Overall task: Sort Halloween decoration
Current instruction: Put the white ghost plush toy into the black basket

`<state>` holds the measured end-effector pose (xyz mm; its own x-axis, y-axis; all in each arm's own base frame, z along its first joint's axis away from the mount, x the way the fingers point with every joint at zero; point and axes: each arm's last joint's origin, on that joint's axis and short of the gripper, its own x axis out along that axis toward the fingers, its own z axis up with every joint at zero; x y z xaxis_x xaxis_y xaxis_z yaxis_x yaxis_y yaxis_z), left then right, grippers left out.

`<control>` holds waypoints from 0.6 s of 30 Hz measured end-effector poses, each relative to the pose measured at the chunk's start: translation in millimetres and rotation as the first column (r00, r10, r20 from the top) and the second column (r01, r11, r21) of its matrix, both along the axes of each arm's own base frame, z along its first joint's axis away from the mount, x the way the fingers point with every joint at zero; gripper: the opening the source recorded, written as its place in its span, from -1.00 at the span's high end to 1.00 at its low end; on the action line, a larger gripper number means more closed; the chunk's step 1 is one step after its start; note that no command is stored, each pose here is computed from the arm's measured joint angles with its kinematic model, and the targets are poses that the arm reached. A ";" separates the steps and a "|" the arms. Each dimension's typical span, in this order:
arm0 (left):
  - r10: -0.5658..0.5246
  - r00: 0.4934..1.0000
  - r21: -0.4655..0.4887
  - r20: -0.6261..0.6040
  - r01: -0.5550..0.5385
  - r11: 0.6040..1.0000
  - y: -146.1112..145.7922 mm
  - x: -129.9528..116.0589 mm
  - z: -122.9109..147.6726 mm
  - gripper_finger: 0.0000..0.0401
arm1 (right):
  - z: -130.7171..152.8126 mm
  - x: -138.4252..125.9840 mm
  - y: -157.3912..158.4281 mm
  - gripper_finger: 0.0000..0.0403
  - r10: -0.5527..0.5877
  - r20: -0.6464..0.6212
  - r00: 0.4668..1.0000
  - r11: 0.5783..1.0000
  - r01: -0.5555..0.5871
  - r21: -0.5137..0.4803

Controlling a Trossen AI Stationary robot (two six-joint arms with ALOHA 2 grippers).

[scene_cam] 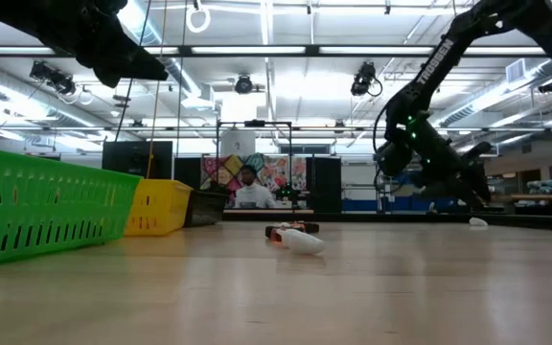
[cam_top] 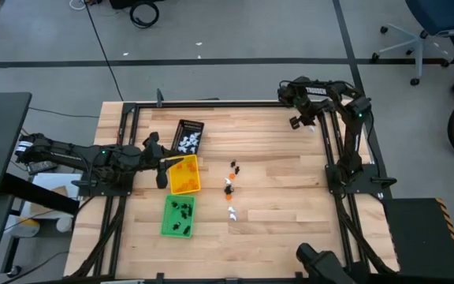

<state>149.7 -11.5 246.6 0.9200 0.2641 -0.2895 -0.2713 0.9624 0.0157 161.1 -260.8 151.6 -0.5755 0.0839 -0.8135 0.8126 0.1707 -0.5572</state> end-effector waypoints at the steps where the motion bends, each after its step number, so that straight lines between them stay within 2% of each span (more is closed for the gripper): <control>1: 0.000 1.000 0.000 0.000 0.000 1.000 0.0 0.0 0.0 0.66 | -2.1 0.0 -0.2 0.41 0.001 -0.016 1.000 1.000 -0.001 0.004; 6: -0.006 1.000 0.019 -0.004 0.006 1.000 0.0 0.1 0.2 0.66 | -12.9 1.1 -1.8 0.49 0.001 -0.040 0.999 0.999 0.001 0.040; 12: -0.012 1.000 0.035 0.008 0.011 0.999 -0.1 0.5 1.7 0.66 | -32.4 7.8 -5.0 0.50 0.003 0.073 0.997 0.990 -0.013 0.137; 18: -0.012 1.000 0.035 0.007 0.011 0.999 -0.1 0.5 1.6 0.66 | -25.8 21.8 2.0 0.50 0.084 0.106 0.991 0.986 -0.098 0.131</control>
